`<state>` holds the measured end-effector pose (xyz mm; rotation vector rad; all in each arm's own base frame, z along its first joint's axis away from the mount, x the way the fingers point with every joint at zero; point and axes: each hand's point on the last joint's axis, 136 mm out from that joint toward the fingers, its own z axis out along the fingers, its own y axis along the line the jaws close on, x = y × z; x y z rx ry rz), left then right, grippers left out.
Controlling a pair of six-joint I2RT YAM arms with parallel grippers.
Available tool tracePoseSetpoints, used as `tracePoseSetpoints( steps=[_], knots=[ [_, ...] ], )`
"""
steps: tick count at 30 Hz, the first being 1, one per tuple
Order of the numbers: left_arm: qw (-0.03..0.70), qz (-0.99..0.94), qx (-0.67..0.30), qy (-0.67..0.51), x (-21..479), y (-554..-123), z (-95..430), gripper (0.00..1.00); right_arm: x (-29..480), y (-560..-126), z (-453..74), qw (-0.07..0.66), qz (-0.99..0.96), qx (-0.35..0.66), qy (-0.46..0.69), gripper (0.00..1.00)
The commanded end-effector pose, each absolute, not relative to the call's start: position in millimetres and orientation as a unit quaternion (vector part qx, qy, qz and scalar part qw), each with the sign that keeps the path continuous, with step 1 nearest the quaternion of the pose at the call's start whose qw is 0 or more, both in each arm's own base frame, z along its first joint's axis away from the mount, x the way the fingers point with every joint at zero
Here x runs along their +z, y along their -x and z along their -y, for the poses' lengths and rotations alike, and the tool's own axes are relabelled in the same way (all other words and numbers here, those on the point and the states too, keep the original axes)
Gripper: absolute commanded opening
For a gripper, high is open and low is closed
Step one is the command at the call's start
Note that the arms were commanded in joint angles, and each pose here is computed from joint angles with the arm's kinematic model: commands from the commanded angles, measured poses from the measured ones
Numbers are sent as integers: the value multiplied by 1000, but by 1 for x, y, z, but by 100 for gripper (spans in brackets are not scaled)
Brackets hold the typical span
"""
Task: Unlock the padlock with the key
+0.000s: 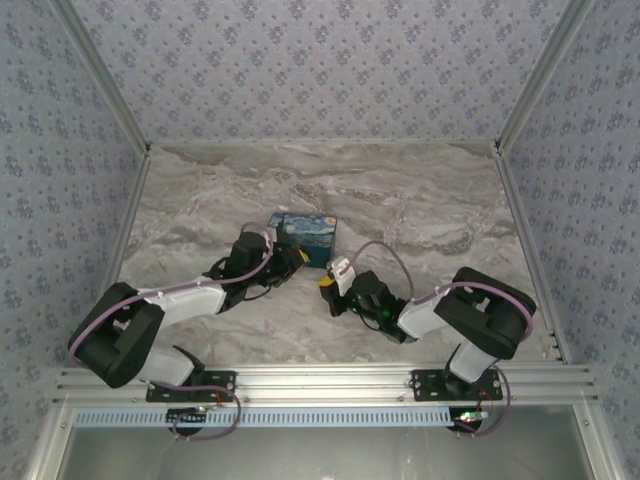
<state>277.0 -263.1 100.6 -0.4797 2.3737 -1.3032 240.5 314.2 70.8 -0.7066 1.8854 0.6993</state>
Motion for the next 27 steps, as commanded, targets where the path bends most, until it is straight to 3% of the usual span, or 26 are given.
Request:
tracePoseSetpoints(
  steps=[1,27],
  knots=[
    [202,-836,-484,163,116,-275,267,18,96,-254,-325,525,-743,307,279,0],
    [207,-837,-478,166,116,-275,264,18,88,-268,-317,530,-758,289,247,0]
  ],
)
